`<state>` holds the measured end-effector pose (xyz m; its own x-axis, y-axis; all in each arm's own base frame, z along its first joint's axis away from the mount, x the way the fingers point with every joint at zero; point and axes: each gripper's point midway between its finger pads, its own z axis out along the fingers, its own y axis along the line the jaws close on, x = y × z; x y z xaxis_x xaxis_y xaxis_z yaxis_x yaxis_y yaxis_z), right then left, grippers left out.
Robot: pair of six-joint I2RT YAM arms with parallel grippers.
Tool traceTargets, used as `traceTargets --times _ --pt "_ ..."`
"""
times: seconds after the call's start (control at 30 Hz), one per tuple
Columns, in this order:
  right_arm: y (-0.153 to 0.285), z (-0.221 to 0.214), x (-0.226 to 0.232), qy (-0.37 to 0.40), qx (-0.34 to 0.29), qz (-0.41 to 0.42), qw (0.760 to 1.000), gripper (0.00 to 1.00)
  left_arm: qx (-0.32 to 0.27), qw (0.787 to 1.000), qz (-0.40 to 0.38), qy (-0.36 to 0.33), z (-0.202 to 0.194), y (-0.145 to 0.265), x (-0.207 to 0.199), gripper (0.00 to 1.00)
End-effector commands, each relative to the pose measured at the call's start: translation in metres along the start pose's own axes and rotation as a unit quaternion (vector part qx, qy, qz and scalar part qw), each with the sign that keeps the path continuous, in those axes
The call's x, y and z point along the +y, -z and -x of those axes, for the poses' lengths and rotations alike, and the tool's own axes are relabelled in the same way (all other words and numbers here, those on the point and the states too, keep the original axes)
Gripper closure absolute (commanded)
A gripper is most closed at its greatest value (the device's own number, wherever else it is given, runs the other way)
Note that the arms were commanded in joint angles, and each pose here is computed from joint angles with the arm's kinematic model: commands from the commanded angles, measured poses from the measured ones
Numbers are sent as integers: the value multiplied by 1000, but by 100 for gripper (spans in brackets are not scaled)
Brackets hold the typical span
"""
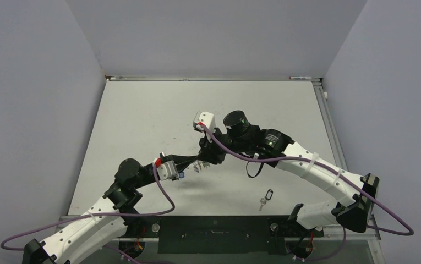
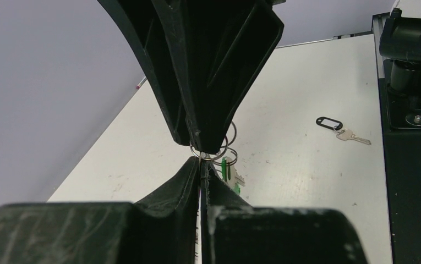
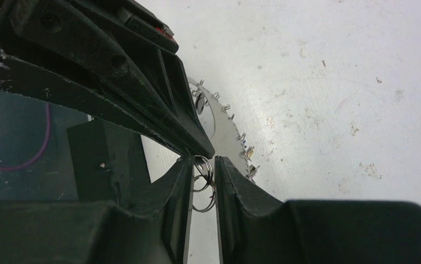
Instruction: Put the keys on the keyring
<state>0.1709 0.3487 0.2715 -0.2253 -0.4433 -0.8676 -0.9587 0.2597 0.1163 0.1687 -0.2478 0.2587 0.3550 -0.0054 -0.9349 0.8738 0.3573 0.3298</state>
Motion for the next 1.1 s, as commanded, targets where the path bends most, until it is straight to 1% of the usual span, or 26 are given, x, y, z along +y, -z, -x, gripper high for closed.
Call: traceTargets --times 0.0,0.03,0.07,0.23,0.53,0.67,0.87,1.07 --pt "7 29 -1 28 -44 -8 999 87 -61 998 5 -35 46 -3 10 100" --pt "8 29 -1 28 -45 -9 999 93 -61 997 5 -35 46 -3 10 100" --pt "9 30 -1 30 -47 -9 998 94 -61 997 5 -35 47 -3 10 100" --pt "10 31 -5 27 -49 -24 998 95 -61 998 7 -34 46 -3 10 100" --pt "28 42 -33 12 -84 -116 990 95 -60 998 10 -33 46 -3 11 100" --pt "33 43 -44 3 -90 -151 984 95 -58 998 13 -32 45 -3 13 100" --pt "38 43 -54 4 -88 -182 979 95 -53 998 12 -30 43 -4 13 100" --pt "37 43 -56 32 -75 -191 978 95 -43 999 10 -28 38 -6 13 100"
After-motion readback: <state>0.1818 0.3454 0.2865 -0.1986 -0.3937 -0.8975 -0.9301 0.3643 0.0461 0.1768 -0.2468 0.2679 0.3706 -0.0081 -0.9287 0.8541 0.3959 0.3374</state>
